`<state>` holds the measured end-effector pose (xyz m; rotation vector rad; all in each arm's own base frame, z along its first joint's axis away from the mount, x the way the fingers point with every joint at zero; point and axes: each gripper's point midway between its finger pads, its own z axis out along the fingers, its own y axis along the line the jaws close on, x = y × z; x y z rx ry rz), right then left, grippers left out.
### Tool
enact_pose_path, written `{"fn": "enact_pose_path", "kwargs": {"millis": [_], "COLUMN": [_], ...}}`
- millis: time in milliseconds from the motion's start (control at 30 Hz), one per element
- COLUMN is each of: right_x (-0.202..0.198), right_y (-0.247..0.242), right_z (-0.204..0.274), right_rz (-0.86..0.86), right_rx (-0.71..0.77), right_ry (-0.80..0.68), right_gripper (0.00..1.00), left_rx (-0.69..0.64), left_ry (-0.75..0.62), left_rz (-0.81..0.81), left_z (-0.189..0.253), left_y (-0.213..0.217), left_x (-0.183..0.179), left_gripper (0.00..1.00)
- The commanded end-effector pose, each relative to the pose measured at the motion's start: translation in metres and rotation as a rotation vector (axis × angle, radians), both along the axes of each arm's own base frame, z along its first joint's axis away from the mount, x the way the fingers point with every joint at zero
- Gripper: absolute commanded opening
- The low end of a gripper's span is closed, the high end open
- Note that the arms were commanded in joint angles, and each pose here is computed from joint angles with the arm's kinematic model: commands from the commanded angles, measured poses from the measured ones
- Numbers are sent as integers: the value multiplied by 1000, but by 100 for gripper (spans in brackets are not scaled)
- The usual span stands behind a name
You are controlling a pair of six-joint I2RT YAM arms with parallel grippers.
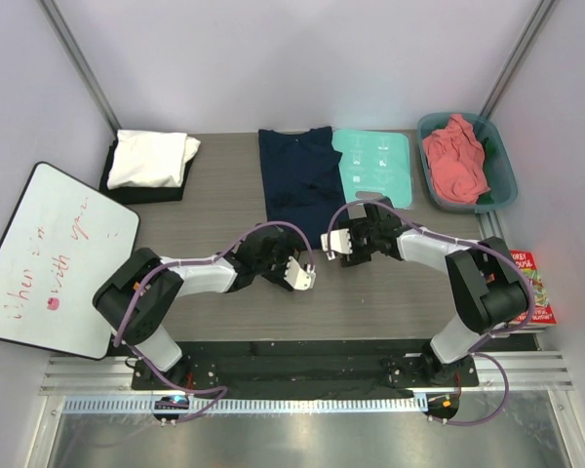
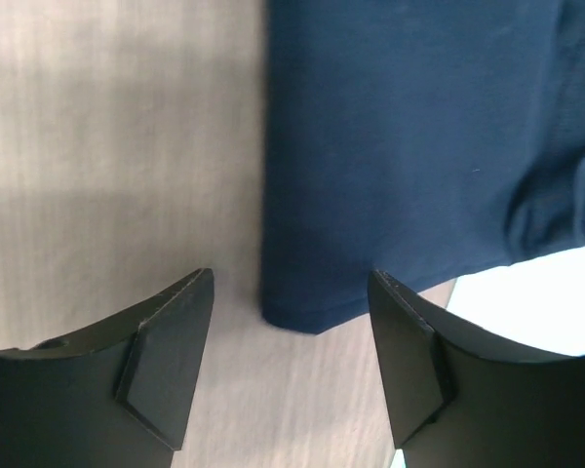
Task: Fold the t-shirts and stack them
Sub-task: Grab one side of the 2/3 rectangular tshirt with both arms
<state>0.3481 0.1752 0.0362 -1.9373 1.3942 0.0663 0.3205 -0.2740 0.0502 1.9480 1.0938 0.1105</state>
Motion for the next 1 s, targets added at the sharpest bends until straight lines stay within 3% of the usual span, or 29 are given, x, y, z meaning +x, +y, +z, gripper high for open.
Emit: {"fn": "enact_pose_path", "kwargs": {"millis": [0, 33, 133, 167, 200, 267, 300, 367, 667, 967], "right_x": [10, 12, 14, 13, 12, 8, 7, 2, -30, -88], "right_y": [-3, -2, -1, -3, -3, -6, -6, -8, -5, -6], "right_z": [-16, -16, -19, -21, -22, -25, -25, -26, 10, 87], "right_rz": [-44, -45, -48, -52, -52, -47, -47, -44, -1, 91], "right_rx": [-6, -5, -16, -24, -26, -44, -48, -56, -30, 24], "right_ry": [20, 20, 42, 56, 62, 85, 88, 106, 191, 157], "right_gripper": [67, 65, 56, 52, 38, 23, 10, 1, 1, 1], "left_rx": [11, 9, 3, 7, 6, 6, 3, -4, -47, -152], "left_ry": [46, 47, 65, 72, 80, 84, 83, 83, 95, 182], "left_rz": [21, 23, 33, 35, 42, 56, 63, 69, 116, 48], "left_z": [-13, -12, -14, -18, -20, -23, -24, -23, 10, 100], "left_y": [3, 2, 0, -1, -2, -4, -4, -6, -1, 22], "left_x": [-4, -4, -2, -1, 0, 4, 6, 9, 4, -65], "left_gripper": [94, 92, 64, 44, 30, 0, 0, 0, 0, 0]}}
